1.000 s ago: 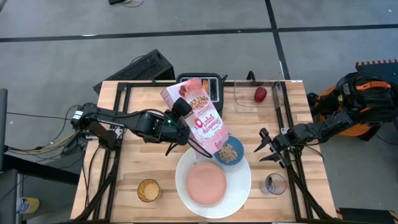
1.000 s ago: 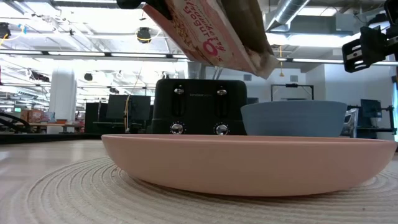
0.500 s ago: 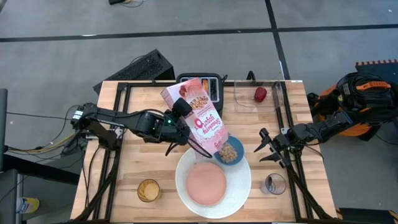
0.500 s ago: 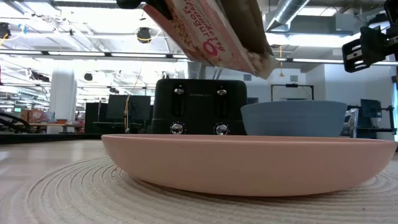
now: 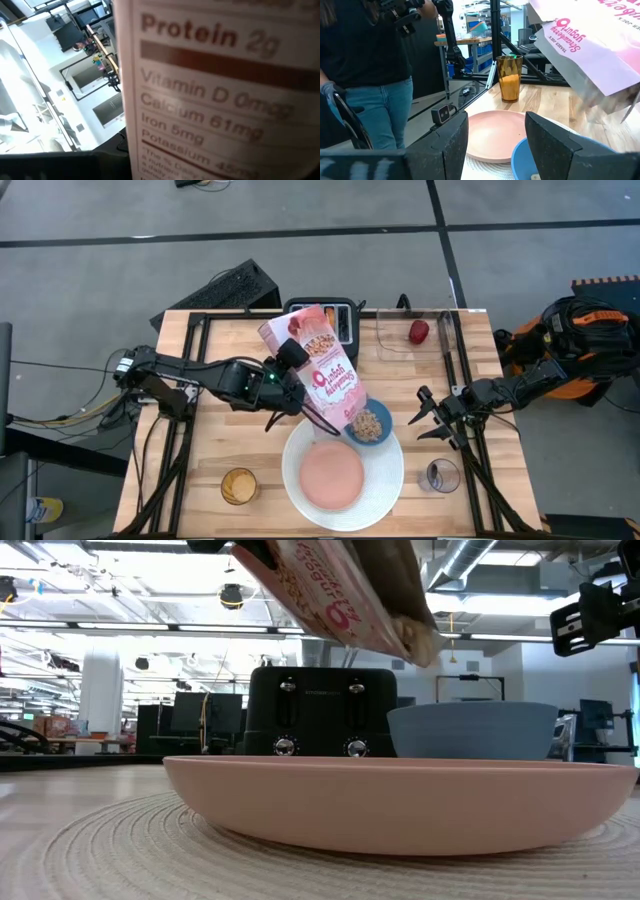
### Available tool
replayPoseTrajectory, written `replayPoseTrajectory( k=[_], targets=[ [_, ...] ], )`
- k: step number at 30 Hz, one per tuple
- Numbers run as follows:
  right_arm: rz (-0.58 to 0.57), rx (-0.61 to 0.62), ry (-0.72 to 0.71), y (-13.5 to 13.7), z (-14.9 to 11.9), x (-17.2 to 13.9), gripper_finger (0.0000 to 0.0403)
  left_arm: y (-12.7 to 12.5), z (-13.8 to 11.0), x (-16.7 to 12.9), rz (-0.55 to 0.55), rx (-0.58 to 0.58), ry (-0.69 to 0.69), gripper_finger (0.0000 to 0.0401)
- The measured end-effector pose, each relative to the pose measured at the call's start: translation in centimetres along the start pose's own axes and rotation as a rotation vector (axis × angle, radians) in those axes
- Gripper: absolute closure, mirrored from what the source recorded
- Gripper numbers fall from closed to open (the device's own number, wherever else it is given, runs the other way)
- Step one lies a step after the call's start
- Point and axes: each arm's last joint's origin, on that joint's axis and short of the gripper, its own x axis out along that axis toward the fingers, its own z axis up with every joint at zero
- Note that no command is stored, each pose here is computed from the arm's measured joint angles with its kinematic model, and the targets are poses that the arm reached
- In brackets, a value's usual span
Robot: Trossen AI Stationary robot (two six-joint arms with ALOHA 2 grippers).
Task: Arrange a breakfast setting
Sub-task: Pour the cereals into the blue bowl
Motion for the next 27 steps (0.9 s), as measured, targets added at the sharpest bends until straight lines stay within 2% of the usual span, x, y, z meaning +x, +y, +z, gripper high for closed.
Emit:
replayPoseTrajectory(
  k=[27],
  targets=[
    [0.0,0.0,0.0,0.0,0.0,0.0,0.0186,0.26,0.28,-0.18,0.019,-0.028,-0.017,0.0255]
  ],
)
